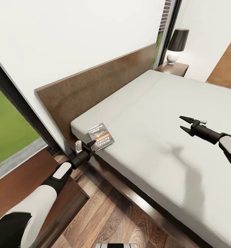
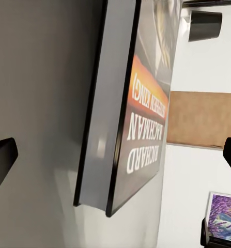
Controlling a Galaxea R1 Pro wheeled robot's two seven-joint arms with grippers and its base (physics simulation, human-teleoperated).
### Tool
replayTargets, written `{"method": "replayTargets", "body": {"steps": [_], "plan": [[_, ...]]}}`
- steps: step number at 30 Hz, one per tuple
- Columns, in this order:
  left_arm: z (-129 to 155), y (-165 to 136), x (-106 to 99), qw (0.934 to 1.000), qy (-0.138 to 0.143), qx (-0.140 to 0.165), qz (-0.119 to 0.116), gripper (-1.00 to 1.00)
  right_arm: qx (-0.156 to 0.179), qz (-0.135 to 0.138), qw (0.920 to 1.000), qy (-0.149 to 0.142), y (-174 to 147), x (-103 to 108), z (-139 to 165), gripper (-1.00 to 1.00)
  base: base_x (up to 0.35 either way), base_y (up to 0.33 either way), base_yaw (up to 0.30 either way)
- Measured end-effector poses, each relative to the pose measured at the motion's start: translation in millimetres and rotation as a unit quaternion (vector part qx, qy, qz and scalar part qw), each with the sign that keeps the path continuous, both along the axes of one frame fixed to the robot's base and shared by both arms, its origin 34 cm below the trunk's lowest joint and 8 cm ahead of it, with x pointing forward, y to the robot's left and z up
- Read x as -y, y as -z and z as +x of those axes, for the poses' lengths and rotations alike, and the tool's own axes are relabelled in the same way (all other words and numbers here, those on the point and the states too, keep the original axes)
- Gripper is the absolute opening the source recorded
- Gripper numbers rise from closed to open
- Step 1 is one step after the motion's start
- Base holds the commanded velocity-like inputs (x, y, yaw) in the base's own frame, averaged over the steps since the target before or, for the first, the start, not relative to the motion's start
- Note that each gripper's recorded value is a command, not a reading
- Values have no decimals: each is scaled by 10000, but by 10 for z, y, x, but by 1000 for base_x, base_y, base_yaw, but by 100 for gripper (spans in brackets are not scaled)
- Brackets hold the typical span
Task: In the bedroom, move the book from the bed onto either nightstand, and place the two sandals side by side next to the bed.
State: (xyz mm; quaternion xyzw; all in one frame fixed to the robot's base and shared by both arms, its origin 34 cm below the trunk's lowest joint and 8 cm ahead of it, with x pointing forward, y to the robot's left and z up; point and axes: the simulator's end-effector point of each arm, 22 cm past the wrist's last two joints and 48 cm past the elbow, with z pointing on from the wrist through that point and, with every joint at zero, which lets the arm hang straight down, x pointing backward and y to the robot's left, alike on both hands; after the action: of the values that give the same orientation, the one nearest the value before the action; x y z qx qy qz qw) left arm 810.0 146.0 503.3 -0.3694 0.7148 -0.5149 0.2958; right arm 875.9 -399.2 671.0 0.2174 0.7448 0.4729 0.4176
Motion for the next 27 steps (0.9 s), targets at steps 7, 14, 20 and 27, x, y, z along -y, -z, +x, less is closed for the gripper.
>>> {"method": "replayTargets", "body": {"steps": [7, 14, 20, 27], "plan": [[1, 1, -15, 10000, -7, 2, 5, 100, 4, -1, 10000, 0, 0, -4, 2, 100, 0, 0, -1], [0, 9, -50, 10000, -13, -2, 30, 100, 3, -4, 10000, -3, 3, -8, 2, 100, 0, 0, 0], [0, 13, -67, 10000, -14, -7, 40, 100, 5, 12, 10000, -12, 5, -29, 6, 100, 0, 0, 0], [-5, 23, -75, 10000, -17, -19, 47, 100, 1, 26, 10000, -28, 13, -61, 11, 100, 0, 0, 0]]}}
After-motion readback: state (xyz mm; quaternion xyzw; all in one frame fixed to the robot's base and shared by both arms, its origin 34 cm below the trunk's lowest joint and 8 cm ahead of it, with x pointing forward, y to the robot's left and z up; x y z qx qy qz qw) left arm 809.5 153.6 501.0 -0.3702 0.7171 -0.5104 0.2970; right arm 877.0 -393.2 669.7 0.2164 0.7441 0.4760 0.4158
